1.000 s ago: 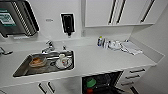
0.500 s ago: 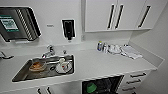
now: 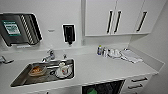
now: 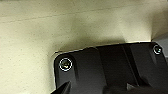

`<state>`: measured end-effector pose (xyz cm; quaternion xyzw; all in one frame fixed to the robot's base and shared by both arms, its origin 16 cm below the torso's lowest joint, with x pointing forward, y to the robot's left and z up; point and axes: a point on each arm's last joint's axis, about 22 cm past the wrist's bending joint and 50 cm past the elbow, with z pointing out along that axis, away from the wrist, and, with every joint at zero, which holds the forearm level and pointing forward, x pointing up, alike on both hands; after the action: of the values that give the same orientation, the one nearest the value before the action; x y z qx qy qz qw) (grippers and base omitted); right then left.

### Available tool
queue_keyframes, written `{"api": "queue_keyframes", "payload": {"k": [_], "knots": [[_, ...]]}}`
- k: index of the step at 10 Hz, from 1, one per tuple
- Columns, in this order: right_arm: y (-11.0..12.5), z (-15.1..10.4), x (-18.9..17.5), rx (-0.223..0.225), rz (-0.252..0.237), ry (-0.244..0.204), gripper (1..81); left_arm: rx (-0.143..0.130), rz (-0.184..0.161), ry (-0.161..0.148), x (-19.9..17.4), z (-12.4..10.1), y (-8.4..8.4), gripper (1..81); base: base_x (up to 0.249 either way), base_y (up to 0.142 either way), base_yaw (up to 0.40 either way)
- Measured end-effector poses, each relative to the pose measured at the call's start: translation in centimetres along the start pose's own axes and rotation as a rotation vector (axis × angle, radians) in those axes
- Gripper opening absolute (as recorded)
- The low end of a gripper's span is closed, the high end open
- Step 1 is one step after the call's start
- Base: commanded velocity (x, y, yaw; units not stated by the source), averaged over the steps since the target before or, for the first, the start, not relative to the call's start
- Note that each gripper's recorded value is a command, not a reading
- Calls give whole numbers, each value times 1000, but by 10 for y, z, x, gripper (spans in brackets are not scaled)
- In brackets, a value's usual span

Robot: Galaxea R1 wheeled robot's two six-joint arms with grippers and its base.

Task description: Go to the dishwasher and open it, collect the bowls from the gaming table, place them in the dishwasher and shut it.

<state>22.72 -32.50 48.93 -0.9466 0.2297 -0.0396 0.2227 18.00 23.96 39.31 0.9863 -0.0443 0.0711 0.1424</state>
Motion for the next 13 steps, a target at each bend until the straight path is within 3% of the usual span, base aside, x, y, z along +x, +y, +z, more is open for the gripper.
{"api": "queue_keyframes", "payload": {"k": [3,5,8,13], "knots": [[-1,25,-19,0,-12,-22,811,1,11,36,27,10,-3,811,0,0,0],[11,32,2,-21,-21,14,811,0,19,63,46,18,-5,811,0,0,0],[1,54,19,-6,-35,42,811,5,29,95,69,31,-11,811,0,0,0],[35,76,55,-64,-46,100,811,11,45,146,101,55,-21,811,0,0,0]]}}
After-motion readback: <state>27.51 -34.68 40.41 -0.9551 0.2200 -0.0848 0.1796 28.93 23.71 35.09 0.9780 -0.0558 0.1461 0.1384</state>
